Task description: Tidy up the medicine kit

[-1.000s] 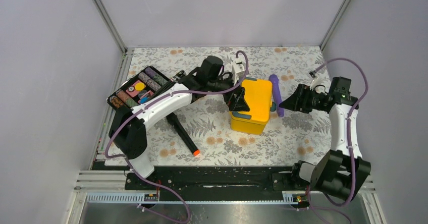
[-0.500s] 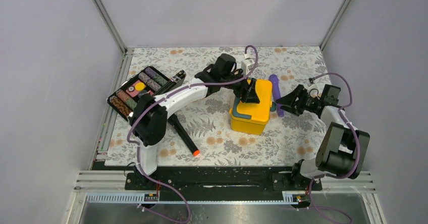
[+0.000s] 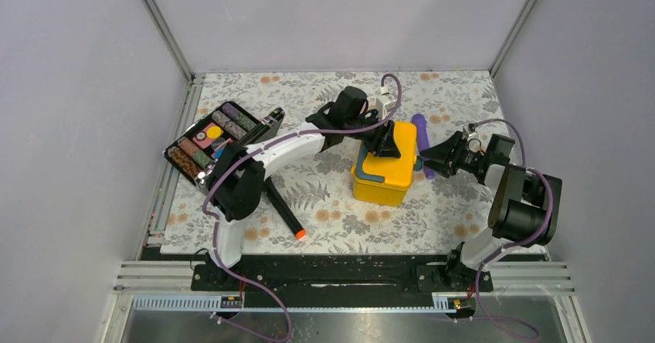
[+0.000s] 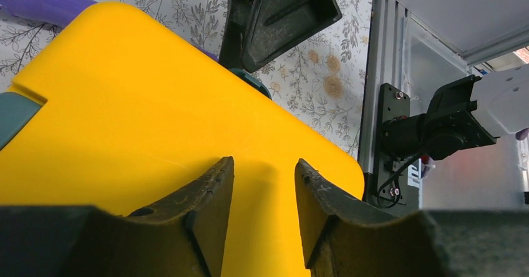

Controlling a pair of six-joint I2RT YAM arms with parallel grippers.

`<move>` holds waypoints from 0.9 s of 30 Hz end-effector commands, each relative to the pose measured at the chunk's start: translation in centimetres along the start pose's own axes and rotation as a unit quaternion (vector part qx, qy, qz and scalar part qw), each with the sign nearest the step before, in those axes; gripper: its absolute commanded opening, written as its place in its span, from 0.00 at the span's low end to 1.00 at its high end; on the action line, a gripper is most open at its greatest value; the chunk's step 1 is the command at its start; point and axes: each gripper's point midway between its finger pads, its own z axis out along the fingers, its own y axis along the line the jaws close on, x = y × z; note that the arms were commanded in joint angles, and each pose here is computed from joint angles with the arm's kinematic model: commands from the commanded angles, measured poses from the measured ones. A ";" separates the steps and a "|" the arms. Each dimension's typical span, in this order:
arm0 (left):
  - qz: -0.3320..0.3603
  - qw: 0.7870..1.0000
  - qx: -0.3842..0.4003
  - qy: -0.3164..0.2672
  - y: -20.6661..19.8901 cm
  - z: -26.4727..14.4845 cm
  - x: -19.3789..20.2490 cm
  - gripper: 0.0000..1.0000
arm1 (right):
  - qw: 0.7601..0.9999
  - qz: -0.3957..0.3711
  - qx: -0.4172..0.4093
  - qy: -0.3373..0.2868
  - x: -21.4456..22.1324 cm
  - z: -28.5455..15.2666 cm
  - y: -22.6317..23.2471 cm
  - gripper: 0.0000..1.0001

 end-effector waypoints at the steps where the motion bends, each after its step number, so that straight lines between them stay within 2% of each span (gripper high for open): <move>1: -0.013 0.999 -0.023 0.042 1.2 0.3 3.6 0.41 | 0.999 -0.008 -0.043 0.003 0.1 0.5 0.9 0.73; 13: -0.007 0.998 -0.022 0.050 0.7 0.4 4.4 0.41 | 0.995 -0.014 -0.095 0.039 0.6 2.8 3.5 0.73; 18: 0.000 0.998 -0.027 0.055 1.0 0.3 4.6 0.41 | 0.991 0.001 -0.121 0.056 0.8 2.5 4.8 0.72; 27: 0.006 0.998 -0.037 0.056 1.6 0.3 4.7 0.39 | 0.990 -0.016 -0.125 0.060 1.9 1.6 6.5 0.67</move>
